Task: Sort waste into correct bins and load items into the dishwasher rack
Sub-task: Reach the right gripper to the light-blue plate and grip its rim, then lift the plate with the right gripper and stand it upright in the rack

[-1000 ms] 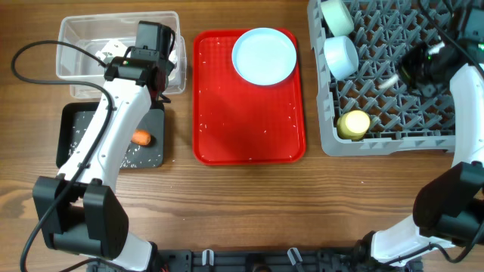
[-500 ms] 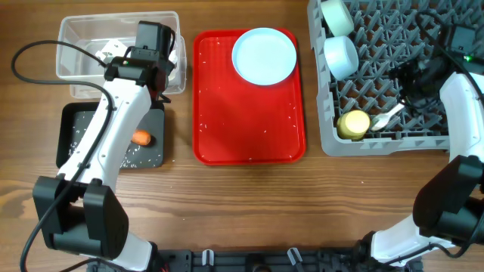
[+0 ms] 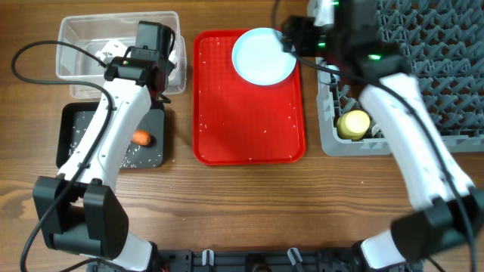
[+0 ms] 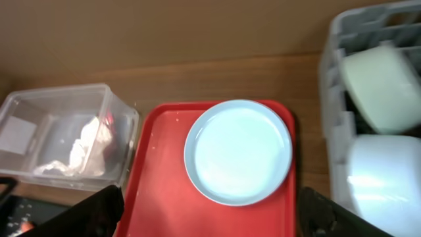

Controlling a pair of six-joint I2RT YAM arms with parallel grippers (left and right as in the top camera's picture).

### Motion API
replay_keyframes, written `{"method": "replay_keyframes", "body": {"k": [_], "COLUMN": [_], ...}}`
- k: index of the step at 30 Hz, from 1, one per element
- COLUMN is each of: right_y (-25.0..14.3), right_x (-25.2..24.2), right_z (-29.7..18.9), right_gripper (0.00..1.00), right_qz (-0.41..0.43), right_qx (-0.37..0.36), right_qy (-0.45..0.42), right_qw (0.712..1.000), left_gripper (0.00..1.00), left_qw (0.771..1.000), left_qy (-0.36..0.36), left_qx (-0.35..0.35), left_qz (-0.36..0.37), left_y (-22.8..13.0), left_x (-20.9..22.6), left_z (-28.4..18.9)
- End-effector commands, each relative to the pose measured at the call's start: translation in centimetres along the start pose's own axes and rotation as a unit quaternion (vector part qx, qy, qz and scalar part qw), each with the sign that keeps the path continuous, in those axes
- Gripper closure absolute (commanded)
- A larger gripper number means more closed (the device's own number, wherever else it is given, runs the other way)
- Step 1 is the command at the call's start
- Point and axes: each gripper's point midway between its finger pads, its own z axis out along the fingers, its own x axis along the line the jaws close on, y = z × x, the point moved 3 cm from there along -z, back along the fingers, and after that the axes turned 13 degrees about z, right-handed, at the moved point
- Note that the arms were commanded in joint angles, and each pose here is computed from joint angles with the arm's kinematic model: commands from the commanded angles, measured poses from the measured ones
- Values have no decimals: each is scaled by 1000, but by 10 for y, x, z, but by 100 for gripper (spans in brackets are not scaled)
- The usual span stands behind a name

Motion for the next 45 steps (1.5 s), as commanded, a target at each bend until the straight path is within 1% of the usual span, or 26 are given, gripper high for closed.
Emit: {"method": "replay_keyframes", "body": {"k": [1, 3, 6, 9, 12, 15, 17, 19, 20, 21, 22, 23, 24, 26, 29, 31, 32, 33, 34, 35, 37, 40, 42, 43, 44, 45], "right_y": [-41, -73, -126, -136, -131, -127, -126, -129, -134, -141, -152, -159, -164, -176, -183, -173, -158, -139, -106, -85, -29, 27, 61, 80, 94, 108], "right_x": [-31, -54, -89, -97, -94, -93, -97, -100, -104, -108, -115, -119, -121, -126, -128, -121, -113, -104, -90, -81, -54, -42, -49, -58, -69, -82], "right_z": [74, 111, 160, 171, 182, 184, 183, 181, 180, 180, 175, 170, 166, 157, 149, 147, 143, 135, 118, 106, 62, -1, -45, -69, -88, -111], "right_gripper": [20, 23, 25, 24, 25, 35, 51, 62, 66, 67, 71, 72, 76, 94, 95, 96, 96, 96, 96, 96, 96, 96, 96, 96, 96, 96], "right_qz": [-11, -10, -32, -43, -59, -22, 5, 3, 1, 1, 0, -9, -8, -5, -2, -3, -4, -2, -5, -13, -55, -72, -86, -124, -135, -129], "right_qx": [64, 113, 186, 196, 176, 162, 155, 162, 170, 183, 210, 230, 243, 276, 298, 287, 272, 254, 222, 199, 118, -8, -97, -141, -178, -220], "right_qy": [-69, -97, -132, -135, -121, -123, -142, -151, -160, -167, -182, -190, -197, -210, -217, -210, -202, -194, -177, -165, -130, -162, -225, -290, -355, -433], "right_qw": [996, 989, 973, 970, 975, 979, 978, 975, 972, 969, 960, 954, 950, 938, 930, 934, 941, 948, 959, 966, 983, 984, 966, 938, 908, 864], "left_gripper": [0, 0, 0, 0, 0, 0, 0, 0, 0, 0, 0, 0, 0, 0, 0, 0, 0, 0, 0, 0, 0, 0, 0, 0, 0, 0], "left_qw": [1000, 1000, 1000, 1000, 1000, 1000, 1000, 1000, 1000, 1000, 1000, 1000, 1000, 1000, 1000, 1000, 1000, 1000, 1000, 1000, 1000, 1000, 1000, 1000, 1000, 1000], "left_qy": [9, 9, 9, 9, 9, 9, 9, 9, 9, 9, 9, 9, 9, 9, 9, 9, 9, 9, 9, 9, 9, 9, 9, 9, 9, 9], "left_qx": [-8, -8, -8, -8, -8, -8, -8, -8, -8, -8, -8, -8, -8, -8, -8, -8, -8, -8, -8, -8, -8, -8, -8, -8, -8, -8], "left_qz": [-9, -9, -9, -9, -9, -9, -9, -9, -9, -9, -9, -9, -9, -9, -9, -9, -9, -9, -9, -9, -9, -9, -9, -9, -9, -9], "left_y": [4, 4, 4, 4, 4, 4, 4, 4, 4, 4, 4, 4, 4, 4, 4, 4, 4, 4, 4, 4, 4, 4, 4, 4, 4, 4], "left_x": [2, 2, 2, 2, 2, 2, 2, 2, 2, 2, 2, 2, 2, 2, 2, 2, 2, 2, 2, 2, 2, 2, 2, 2, 2, 2], "left_z": [1, 1, 1, 1, 1, 1, 1, 1, 1, 1, 1, 1, 1, 1, 1, 1, 1, 1, 1, 1, 1, 1, 1, 1, 1, 1]}}
